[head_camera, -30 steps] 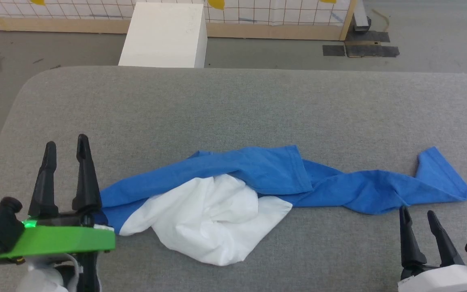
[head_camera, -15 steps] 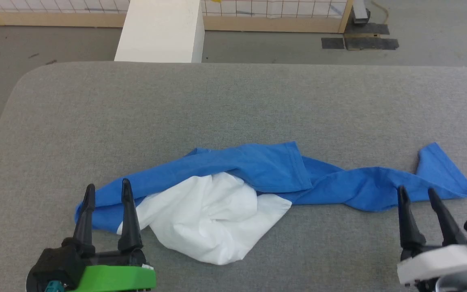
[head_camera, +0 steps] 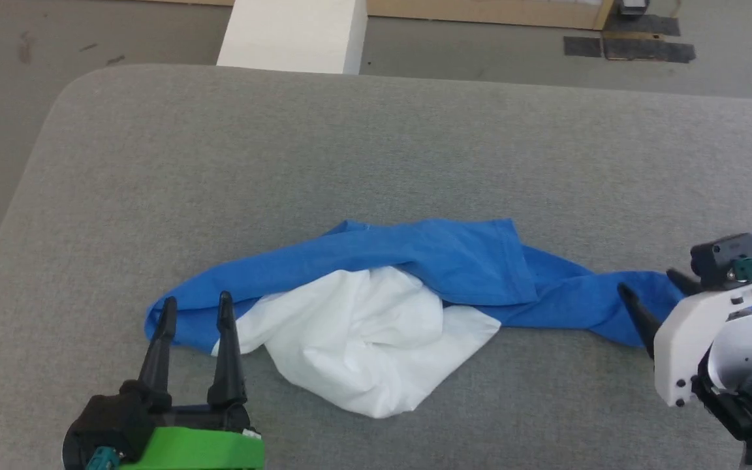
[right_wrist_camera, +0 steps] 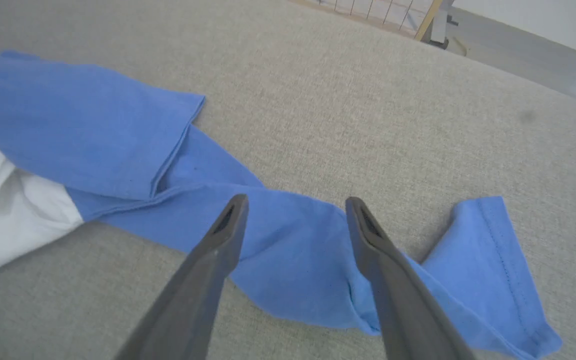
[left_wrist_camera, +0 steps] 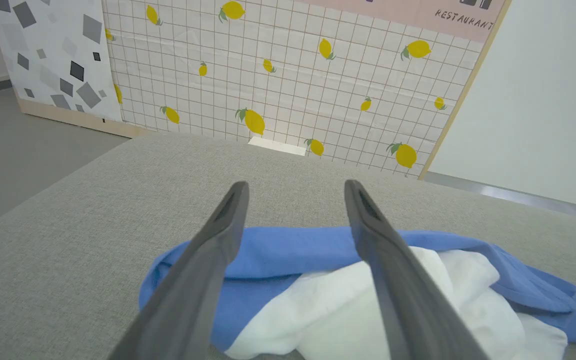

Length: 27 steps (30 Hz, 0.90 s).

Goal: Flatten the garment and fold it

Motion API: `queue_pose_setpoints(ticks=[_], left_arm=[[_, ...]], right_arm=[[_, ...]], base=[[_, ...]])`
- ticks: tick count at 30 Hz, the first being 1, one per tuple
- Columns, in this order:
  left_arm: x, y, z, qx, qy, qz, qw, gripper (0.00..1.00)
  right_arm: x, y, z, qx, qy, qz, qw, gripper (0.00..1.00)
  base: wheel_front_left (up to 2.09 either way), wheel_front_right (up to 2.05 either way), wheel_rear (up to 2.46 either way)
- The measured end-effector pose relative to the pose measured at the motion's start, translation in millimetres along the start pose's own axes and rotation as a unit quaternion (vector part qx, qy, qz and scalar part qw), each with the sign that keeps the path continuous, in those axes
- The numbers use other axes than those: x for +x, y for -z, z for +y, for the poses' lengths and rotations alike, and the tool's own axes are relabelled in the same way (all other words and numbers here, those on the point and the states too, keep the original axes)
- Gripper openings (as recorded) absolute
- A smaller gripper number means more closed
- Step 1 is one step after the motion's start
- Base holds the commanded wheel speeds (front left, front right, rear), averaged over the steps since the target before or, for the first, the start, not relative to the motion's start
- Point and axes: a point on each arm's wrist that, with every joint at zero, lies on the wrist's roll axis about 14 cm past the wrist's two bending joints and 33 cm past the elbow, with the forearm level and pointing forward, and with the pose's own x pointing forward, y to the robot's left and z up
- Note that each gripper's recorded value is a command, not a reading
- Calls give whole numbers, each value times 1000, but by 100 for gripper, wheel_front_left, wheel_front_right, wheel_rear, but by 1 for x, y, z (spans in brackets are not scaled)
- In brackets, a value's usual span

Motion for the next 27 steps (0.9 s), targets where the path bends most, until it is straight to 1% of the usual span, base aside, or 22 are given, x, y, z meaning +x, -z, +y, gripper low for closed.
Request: queue_pose_setpoints(ticks=[3,5,8,11,12,13,14,18,20,22,24,25,27], left_arm=[[-2,0,4,-2,-7,1,1000,100],[-4,0,7,0,-13,2,1000,100],[-6,1,10,0,-20,4,1000,100],[-7,2,14,0,-27,6,1000,100],[-8,2,15,1,-29,7,1000,100],[-8,2,15,2,-30,8,1000,100],[-9,3,16,2,-31,9,999,100],[-9,3,16,1,-30,9,999,100],[-7,3,13,-1,-24,9,1000,100],[-6,3,8,-7,-16,7,1000,100],[-4,2,3,-16,-9,4,1000,100],[-3,2,0,-19,-5,3,1000,100],[-2,1,-5,-22,2,1,1000,100]], right_arm=[[8,33,6,-22,-20,93,995,100],[12,49,13,-26,-35,134,990,100],[21,64,20,-42,-49,167,984,100],[35,63,18,-52,-49,162,984,100],[40,62,17,-47,-48,157,985,45],[43,60,17,-45,-48,151,986,11],[47,58,17,-42,-47,145,987,0],[52,42,15,-21,-42,108,993,0],[50,25,7,-5,-32,75,997,0],[43,-6,-12,12,-8,21,1000,0],[30,-34,-39,33,24,-27,999,0],[21,-44,-56,41,47,-46,997,0],[1,-51,-88,52,90,-61,993,0]], base=[[0,0,0],[0,0,0],[0,0,0],[0,0,0],[0,0,0],[0,0,0],[0,0,0],[0,0,0],[0,0,0],[0,0,0],[0,0,0],[0,0,0],[0,0,0]])
